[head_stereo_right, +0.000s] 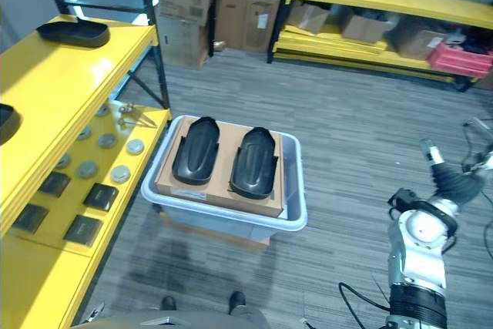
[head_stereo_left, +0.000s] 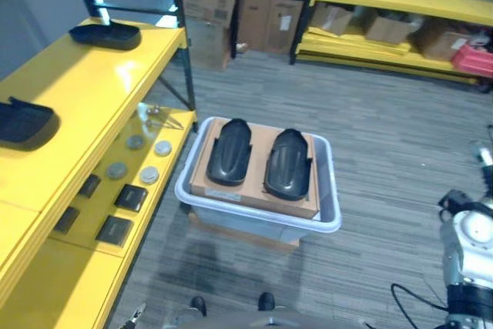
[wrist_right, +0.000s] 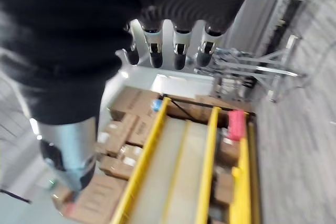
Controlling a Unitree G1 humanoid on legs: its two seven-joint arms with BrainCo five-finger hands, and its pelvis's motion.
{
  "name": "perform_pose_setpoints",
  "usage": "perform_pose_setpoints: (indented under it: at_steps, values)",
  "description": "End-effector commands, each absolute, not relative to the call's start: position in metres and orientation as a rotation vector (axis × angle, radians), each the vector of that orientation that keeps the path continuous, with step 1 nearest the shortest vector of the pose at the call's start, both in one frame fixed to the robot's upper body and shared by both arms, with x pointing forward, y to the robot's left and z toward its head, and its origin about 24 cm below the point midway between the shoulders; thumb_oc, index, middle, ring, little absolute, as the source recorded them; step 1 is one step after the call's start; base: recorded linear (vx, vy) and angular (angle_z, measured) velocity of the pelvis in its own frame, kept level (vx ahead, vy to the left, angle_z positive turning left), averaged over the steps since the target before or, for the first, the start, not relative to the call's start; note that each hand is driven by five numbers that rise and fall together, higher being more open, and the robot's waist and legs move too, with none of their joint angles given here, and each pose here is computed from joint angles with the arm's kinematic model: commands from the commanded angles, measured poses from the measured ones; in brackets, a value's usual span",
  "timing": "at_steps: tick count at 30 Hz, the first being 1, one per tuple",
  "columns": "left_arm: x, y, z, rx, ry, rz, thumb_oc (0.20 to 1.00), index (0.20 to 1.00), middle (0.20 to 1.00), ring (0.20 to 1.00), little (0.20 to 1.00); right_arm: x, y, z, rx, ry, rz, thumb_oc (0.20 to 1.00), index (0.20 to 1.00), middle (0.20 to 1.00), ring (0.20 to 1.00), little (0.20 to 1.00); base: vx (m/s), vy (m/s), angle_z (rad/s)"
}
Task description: Move parts from the plastic box to the shelf.
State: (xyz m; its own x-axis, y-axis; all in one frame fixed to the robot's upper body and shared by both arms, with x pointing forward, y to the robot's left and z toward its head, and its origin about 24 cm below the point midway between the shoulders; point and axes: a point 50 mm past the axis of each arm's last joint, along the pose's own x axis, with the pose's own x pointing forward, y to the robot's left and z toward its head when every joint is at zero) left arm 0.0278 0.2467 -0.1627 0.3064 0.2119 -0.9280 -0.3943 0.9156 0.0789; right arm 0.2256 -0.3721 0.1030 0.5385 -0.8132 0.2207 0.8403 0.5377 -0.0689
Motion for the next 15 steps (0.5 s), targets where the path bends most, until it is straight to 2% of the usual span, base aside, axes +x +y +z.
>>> perform_pose_setpoints:
  at_steps: [1,2,4,9,15]
  values:
    - [0.073,0.250,-0.156,-0.192,1.073,0.318,1.000,1.000,1.000,1.000,1.000,0.255,-0.382,0.144,-0.160,-0.285,-1.020,1.000,1.000,1.000,1.000,1.000,-0.40,0.125,0.55]
    - [0.099,0.250,-0.149,-0.208,1.002,0.263,1.000,1.000,1.000,1.000,1.000,0.268,-0.398,0.146,-0.138,-0.252,-1.086,1.000,1.000,1.000,1.000,1.000,-0.43,0.081,0.76]
    - [0.115,0.248,-0.144,-0.208,0.958,0.215,1.000,1.000,1.000,1.000,1.000,0.272,-0.409,0.148,-0.134,-0.229,-1.131,1.000,1.000,1.000,1.000,1.000,-0.26,0.037,0.68]
    - [0.122,0.245,-0.142,-0.200,0.941,0.179,1.000,1.000,1.000,1.000,1.000,0.279,-0.415,0.154,-0.131,-0.197,-1.141,1.000,1.000,1.000,1.000,1.000,-0.05,0.031,0.23]
    - [0.113,0.248,-0.143,-0.188,0.954,0.166,1.000,1.000,1.000,1.000,1.000,0.287,-0.410,0.156,-0.156,-0.172,-1.103,1.000,1.000,1.000,1.000,1.000,0.01,0.046,0.12]
